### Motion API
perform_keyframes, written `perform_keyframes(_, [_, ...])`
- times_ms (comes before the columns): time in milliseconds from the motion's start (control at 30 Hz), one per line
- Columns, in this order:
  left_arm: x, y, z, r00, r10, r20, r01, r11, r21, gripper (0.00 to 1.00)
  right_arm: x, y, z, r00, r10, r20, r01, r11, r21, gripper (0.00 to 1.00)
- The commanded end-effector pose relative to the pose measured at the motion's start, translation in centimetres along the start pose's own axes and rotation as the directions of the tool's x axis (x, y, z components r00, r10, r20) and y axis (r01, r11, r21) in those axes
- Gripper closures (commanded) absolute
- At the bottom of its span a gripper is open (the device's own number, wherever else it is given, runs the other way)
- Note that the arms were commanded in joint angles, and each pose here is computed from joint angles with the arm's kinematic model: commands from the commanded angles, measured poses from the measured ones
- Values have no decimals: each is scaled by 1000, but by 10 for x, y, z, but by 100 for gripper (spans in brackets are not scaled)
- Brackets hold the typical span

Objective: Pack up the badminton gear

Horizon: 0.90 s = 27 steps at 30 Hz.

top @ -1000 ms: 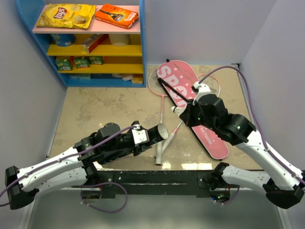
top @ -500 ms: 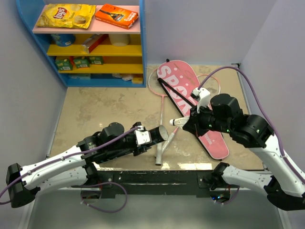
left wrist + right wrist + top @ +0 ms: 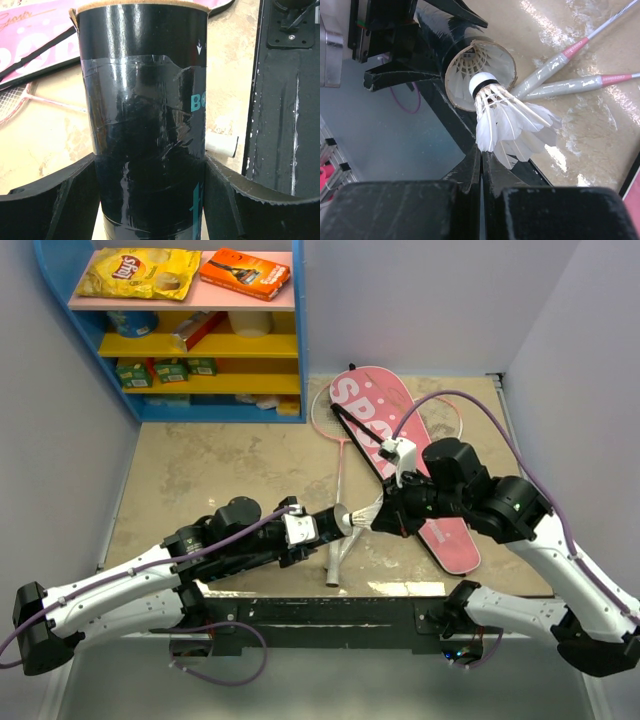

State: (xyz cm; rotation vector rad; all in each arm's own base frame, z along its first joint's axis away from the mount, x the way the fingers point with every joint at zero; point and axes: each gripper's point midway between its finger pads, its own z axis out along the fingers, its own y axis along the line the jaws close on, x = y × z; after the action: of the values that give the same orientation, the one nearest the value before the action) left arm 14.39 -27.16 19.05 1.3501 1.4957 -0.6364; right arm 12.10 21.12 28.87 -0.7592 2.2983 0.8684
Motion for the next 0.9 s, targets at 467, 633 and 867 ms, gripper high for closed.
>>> perform_keyframes(467, [-40, -9, -8, 988, 35, 151, -45, 997, 62, 100, -19, 26, 51, 1000, -18, 2, 18, 987, -160, 100])
perform_keyframes(633, [-44, -13, -8, 984, 30, 175, -46, 995, 84, 100, -18, 32, 67, 1000, -9, -9, 7, 979, -202, 100])
perform_keyframes(867, [-49, -17, -9, 980, 25, 196, -47, 993, 107, 100, -12, 43, 89, 1000, 17, -18, -21, 960, -279, 100])
